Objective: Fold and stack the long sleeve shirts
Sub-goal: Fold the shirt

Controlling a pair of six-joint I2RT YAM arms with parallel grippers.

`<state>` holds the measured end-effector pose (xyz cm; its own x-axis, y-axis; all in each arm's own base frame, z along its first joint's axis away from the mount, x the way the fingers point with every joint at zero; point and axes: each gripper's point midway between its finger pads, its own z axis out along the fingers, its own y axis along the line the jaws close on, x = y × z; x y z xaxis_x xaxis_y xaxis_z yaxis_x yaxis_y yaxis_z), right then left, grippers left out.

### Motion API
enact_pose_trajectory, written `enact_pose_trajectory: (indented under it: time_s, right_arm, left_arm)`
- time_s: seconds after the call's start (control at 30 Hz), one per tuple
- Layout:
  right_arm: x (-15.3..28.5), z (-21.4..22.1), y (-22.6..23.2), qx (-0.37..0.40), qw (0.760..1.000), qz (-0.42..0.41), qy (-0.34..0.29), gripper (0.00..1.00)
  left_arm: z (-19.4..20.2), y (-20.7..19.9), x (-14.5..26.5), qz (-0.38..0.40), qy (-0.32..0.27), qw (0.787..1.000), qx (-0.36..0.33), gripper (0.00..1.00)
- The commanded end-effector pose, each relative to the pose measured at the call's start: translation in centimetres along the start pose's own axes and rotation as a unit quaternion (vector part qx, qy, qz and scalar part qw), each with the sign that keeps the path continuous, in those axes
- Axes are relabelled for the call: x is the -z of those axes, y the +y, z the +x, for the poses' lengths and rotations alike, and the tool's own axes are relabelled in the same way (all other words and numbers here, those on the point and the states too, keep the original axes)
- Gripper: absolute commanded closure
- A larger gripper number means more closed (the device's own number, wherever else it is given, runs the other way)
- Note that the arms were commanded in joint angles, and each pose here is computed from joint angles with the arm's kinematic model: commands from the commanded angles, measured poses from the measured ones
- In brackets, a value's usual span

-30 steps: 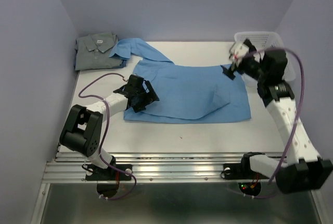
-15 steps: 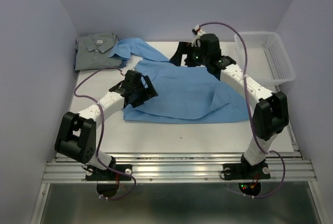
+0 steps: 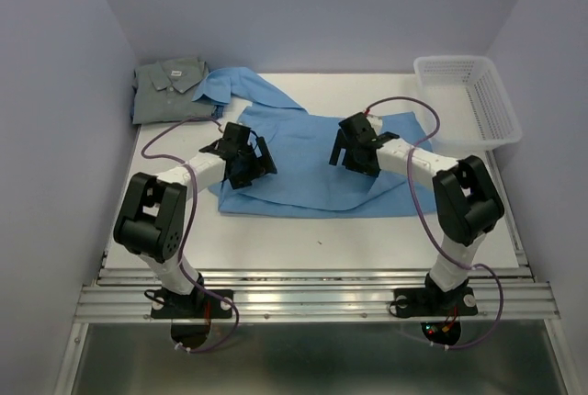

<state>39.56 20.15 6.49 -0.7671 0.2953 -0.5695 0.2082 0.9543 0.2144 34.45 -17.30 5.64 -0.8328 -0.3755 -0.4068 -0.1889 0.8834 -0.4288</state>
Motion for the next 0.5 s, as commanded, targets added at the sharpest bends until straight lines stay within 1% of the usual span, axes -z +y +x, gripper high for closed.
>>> enact_pose_trajectory:
  time_s: [0.0,0.1,0.13,0.23,0.27,0.33,0.37,0.47]
  right_arm:
    - [3.2,-2.1,-4.2,-0.028,0.994,0.083,-0.068,0.00]
    - [4.4,-1.1,-6.2,-0.032,0.993,0.095,-0.067,0.00]
    - [4.1,-0.2,-8.1,-0.035,0.991,0.112,-0.057,0.00]
    - [5.3,0.4,-10.9,-0.057,0.987,0.140,-0.055,0.00]
    - [6.2,0.2,-12.3,-0.064,0.983,0.159,-0.069,0.00]
    - [7.1,-0.1,-13.4,-0.069,0.980,0.168,-0.083,0.00]
    - [7.3,-0.1,-14.8,-0.077,0.976,0.182,-0.087,0.00]
    - [8.2,-0.6,-16.9,-0.097,0.971,0.195,-0.098,0.00]
  left_arm:
    - [-0.3,0.1,-0.8,0.015,0.002,1.000,-0.008,0.01]
    - [0.3,0.8,-1.3,0.014,0.011,1.000,-0.002,0.01]
    - [0.4,1.1,-1.4,0.013,0.014,1.000,0.000,0.01]
    - [0.4,1.5,-1.2,0.009,0.011,1.000,0.002,0.01]
    - [0.5,1.7,-1.1,0.007,0.012,1.000,0.002,0.01]
    - [0.7,1.7,-0.9,0.008,0.013,1.000,0.003,0.01]
    - [0.9,1.7,-0.9,0.010,0.017,1.000,0.003,0.01]
    - [1.0,1.7,-0.5,0.012,0.018,1.000,0.002,0.01]
